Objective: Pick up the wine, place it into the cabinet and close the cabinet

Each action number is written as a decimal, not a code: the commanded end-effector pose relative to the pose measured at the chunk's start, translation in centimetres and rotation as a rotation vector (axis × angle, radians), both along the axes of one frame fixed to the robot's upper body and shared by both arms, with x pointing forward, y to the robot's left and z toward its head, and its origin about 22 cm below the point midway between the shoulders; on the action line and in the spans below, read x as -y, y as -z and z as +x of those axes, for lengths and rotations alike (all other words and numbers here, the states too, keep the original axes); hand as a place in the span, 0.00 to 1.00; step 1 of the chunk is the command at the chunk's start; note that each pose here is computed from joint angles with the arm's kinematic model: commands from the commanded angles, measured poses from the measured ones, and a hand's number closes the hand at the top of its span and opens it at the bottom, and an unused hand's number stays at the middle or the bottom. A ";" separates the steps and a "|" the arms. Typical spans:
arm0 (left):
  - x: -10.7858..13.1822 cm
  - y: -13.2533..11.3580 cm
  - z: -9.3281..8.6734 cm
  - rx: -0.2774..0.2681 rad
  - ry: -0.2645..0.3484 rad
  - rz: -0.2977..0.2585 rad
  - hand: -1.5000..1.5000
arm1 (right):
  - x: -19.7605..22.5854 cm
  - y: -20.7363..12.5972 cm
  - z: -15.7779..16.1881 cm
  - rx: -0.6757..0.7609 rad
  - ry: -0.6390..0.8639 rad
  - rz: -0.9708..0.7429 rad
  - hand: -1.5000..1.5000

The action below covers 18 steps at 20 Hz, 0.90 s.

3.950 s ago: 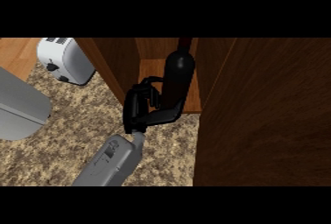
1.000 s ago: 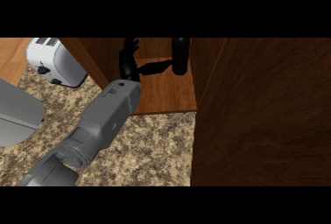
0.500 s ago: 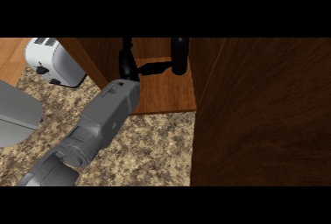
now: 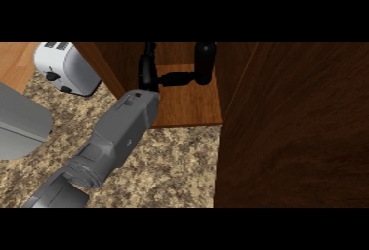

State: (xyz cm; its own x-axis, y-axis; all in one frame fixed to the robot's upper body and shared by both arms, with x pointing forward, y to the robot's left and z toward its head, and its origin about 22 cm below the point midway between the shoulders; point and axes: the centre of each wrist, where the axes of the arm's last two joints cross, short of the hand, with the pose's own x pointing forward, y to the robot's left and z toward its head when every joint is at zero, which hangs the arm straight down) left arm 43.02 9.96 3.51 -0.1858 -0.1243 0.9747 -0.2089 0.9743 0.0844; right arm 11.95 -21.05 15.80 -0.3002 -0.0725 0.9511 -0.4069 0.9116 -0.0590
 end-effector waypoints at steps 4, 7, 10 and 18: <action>0.0 -0.7 0.0 0.100 0.057 -0.081 0.00 | 0.3 -2.6 -2.8 0.049 -0.007 0.038 0.00; 1.1 -1.4 -0.4 0.112 0.091 -0.118 0.00 | 0.5 -3.0 -3.2 0.037 0.003 0.045 0.00; 1.3 -0.7 -1.2 0.119 0.118 -0.139 0.00 | 0.8 -3.5 -4.2 0.031 0.004 0.041 0.00; 0.5 -0.5 -3.2 0.132 0.168 -0.186 0.00 | 0.1 -3.7 -4.3 0.046 0.015 0.050 0.00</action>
State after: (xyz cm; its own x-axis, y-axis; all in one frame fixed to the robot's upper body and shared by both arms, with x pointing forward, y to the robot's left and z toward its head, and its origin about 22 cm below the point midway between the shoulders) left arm 40.65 8.57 3.87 -0.3090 0.0751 0.9481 -0.0554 0.9938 -0.0967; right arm 11.54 -20.67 16.01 -0.2735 -0.0814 0.9584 -0.3835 0.9230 -0.0311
